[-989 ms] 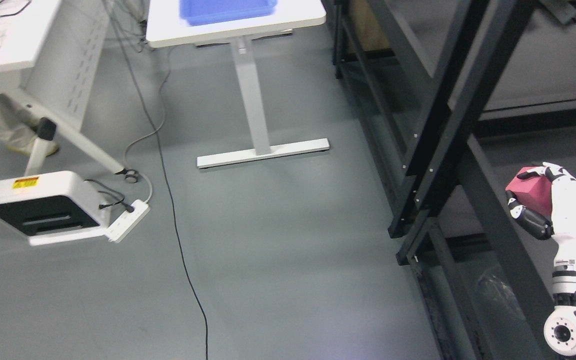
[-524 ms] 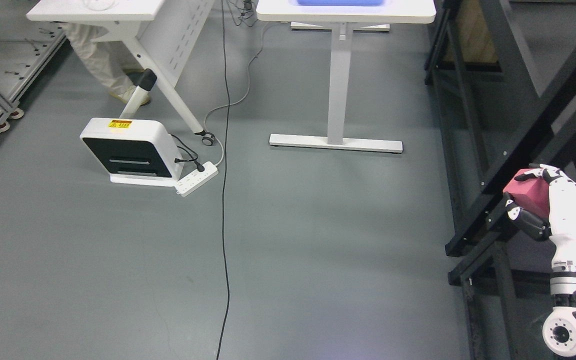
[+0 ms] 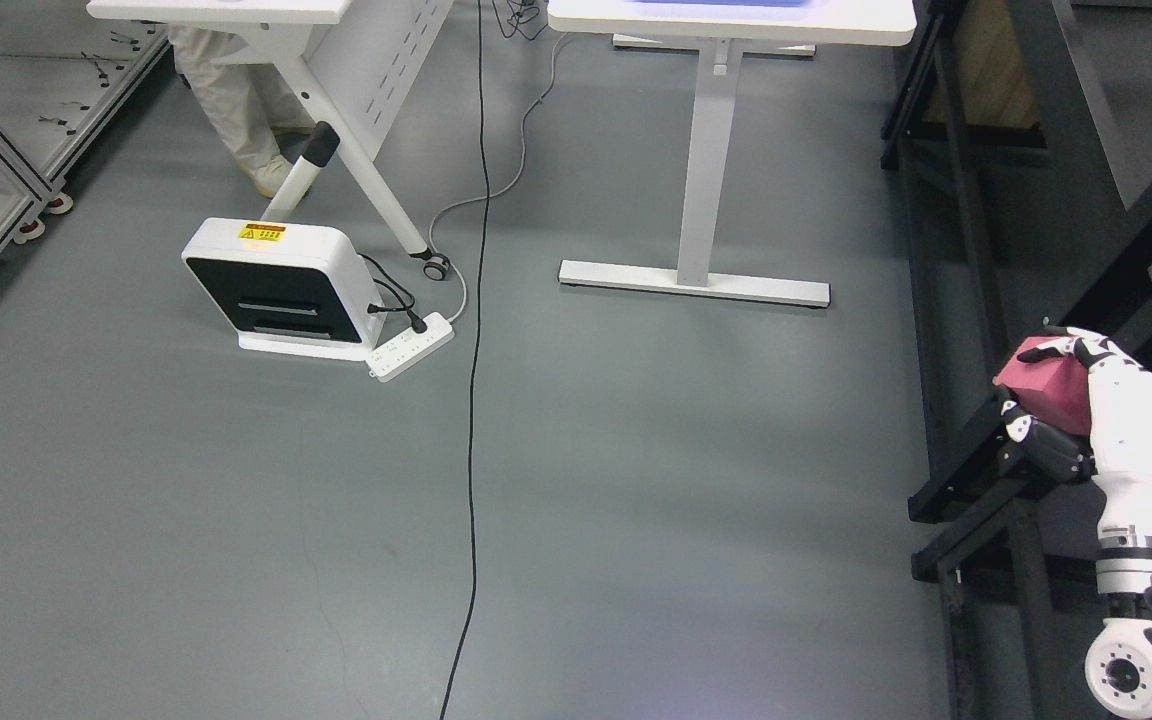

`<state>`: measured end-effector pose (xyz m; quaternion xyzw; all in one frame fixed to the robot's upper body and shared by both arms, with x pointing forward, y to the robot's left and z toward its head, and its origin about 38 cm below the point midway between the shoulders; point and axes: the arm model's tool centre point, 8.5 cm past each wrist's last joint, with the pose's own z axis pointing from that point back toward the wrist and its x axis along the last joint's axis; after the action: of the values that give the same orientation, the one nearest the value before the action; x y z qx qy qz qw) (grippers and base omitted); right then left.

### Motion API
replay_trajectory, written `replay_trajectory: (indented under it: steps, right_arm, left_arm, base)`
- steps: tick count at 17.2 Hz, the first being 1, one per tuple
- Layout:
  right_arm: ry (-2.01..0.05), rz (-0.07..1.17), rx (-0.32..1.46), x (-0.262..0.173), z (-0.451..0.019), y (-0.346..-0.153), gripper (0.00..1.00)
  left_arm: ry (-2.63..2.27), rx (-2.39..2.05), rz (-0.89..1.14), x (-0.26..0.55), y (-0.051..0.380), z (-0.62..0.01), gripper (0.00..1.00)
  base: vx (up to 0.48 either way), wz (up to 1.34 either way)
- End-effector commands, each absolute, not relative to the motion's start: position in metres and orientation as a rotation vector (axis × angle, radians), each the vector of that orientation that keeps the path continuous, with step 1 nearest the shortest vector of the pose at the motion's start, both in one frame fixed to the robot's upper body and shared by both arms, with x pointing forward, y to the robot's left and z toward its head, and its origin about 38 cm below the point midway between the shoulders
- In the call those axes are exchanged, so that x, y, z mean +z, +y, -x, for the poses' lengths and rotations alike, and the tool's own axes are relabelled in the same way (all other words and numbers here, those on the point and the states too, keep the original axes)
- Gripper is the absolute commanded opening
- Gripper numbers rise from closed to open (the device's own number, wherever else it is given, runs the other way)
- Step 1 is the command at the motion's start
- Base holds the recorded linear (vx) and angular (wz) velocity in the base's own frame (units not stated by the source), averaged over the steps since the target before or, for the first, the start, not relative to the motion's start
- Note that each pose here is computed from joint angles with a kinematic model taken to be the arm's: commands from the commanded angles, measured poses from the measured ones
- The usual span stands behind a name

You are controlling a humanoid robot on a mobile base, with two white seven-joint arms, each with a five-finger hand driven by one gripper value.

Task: Pick pink block from left shelf to tray
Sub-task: 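Hold the pink cube in the right hand while turning toward the white table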

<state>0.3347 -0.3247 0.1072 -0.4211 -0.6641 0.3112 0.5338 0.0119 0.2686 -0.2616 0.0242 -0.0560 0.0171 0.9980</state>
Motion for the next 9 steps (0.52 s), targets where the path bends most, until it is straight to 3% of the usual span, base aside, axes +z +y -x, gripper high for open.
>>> replay_trajectory:
  steps: [1,9]
  right_arm:
    - [-1.575,0.978,0.738,0.0988,-0.3331,-0.3243,0.06]
    - [-1.583,0.960,0.752,0.0938,-0.3274,-0.3218,0.06]
  left_arm:
    - [-0.152,0.029,-0.065,-0.2600,0.2800,-0.0324,1.00]
    - [-0.152,0.029,-0.065,-0.2600,0.2800,-0.0324,1.00]
  base:
    - [0.113,-0.03]
    - [0.206,0.30]
